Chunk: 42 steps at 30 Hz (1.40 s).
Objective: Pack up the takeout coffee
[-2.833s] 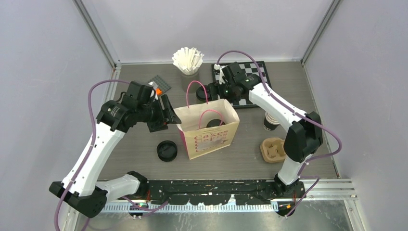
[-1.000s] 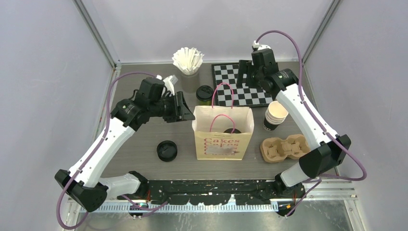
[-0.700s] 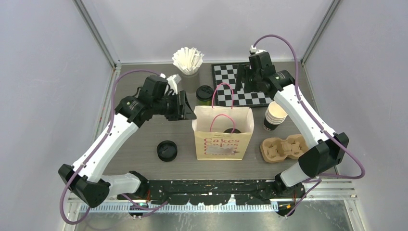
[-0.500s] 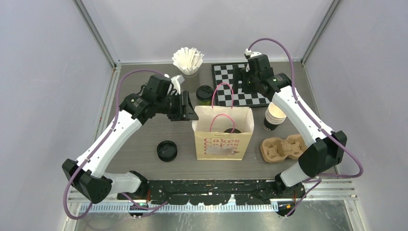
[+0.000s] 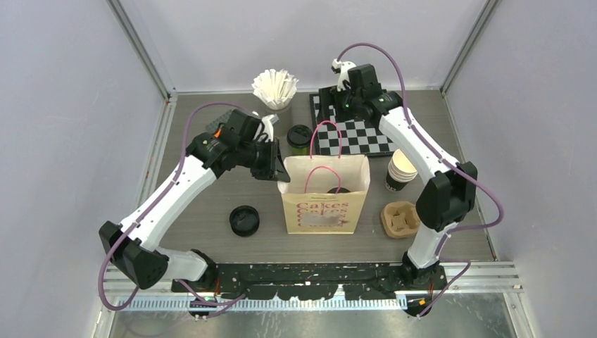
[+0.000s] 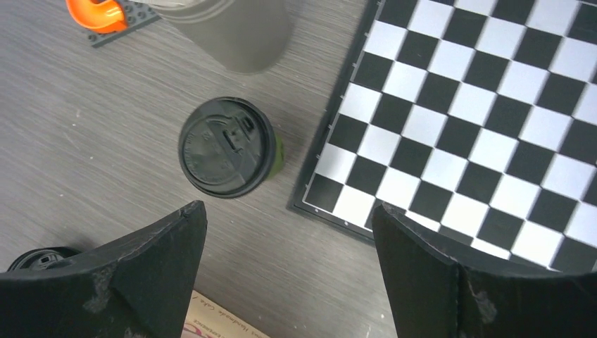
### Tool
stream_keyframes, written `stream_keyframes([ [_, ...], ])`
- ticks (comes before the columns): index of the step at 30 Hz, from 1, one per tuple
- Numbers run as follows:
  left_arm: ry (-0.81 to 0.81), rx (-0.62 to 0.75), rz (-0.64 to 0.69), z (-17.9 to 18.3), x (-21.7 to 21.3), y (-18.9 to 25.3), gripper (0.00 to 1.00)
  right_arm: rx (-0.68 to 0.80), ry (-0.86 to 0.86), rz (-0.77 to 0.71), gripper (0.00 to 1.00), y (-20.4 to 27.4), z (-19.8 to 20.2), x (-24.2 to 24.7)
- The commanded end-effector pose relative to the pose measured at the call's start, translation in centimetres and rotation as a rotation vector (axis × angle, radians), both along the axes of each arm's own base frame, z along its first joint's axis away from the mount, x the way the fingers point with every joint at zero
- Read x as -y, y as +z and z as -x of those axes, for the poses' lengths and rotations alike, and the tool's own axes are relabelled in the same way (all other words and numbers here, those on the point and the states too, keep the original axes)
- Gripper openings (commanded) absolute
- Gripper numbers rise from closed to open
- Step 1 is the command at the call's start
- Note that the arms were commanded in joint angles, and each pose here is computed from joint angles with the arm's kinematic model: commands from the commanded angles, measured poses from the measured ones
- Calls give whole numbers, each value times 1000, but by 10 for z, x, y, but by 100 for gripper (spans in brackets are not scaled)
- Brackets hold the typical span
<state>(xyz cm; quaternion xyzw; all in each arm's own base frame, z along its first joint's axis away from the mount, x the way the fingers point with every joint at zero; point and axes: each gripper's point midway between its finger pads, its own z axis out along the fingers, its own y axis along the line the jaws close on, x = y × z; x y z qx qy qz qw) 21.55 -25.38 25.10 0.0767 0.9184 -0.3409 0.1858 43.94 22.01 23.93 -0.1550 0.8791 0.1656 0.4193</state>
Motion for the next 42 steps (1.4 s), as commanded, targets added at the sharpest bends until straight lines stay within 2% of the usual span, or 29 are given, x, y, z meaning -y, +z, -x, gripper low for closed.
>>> stream_keyframes([
  [1, -26, 39, 36, 19, -8, 30, 5, 85, 135, -89, 91, 33, -12, -30],
  [3, -25, 17, 47, 27, -10, 30, 0, 87, 154, -90, 91, 30, -15, -35],
  [11, -91, -53, 45, 57, -19, 28, 0, 106, 229, -2, 93, 10, -15, -58],
  [19, -164, -73, 48, 76, -25, 19, 0, 60, 300, 114, 94, -19, -2, -81],
  [28, -222, -23, 57, 83, -28, 17, 0, 44, 331, 251, 94, -44, 4, -95],
  [42, -245, -3, 43, 72, -23, 23, 0, 43, 323, 290, 96, -68, -22, -106],
])
